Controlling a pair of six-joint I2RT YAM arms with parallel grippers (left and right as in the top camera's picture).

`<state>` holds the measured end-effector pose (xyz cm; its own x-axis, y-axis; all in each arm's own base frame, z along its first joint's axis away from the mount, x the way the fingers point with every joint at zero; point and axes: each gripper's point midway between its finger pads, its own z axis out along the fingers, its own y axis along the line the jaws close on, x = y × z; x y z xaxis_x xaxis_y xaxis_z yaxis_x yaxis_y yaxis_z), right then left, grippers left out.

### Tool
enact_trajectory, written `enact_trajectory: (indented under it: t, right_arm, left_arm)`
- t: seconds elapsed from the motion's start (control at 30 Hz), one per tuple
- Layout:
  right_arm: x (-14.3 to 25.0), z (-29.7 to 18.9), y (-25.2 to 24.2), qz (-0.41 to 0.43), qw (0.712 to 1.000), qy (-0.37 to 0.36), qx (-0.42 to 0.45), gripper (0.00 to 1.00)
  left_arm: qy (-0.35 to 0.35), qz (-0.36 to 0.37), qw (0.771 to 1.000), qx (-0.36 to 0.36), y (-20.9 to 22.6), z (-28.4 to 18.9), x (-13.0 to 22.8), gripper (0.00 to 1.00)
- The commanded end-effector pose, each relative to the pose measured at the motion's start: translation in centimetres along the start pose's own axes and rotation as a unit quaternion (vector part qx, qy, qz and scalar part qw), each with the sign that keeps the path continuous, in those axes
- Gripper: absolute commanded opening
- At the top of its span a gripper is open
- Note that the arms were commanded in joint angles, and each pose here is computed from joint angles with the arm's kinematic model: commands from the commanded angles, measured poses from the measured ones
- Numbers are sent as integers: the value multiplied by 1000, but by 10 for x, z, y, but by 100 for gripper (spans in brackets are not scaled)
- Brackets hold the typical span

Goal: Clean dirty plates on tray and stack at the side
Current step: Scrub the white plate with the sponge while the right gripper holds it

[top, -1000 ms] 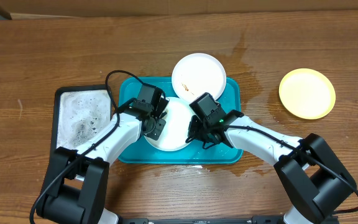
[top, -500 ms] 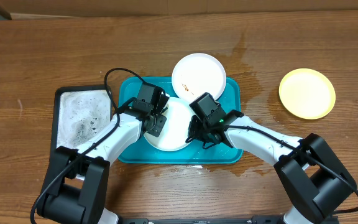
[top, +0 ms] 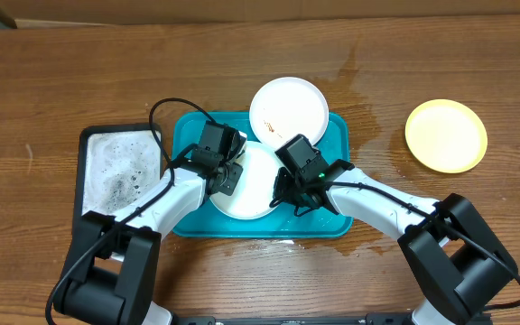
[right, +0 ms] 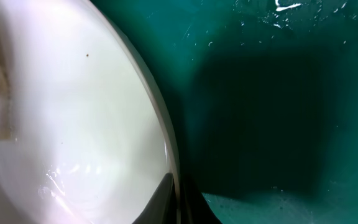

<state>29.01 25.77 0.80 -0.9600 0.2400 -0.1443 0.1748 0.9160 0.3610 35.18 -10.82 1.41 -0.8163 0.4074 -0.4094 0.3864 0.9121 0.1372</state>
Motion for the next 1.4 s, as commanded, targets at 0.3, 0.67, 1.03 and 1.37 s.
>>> enact_trajectory:
  t: [0.3, 0.67, 1.03, 1.37]
  right_arm:
    - [3, -1, -3, -6, 1000, 0, 1, 4]
    - [2, -1, -2, -7, 1000, -2, -1, 4]
    - [2, -1, -2, -7, 1000, -2, -2, 18]
    - [3, -1, -1, -7, 1000, 0, -5, 24]
  left_arm:
    - [-58, -4, 998, 28, -9, 13, -23, 4]
    - [-260, -61, 962, 60, -4, -60, -138, 4]
    - [-313, -91, 942, 80, 8, -189, -167, 4]
    - [-94, -44, 972, 212, -51, -138, -75, 4]
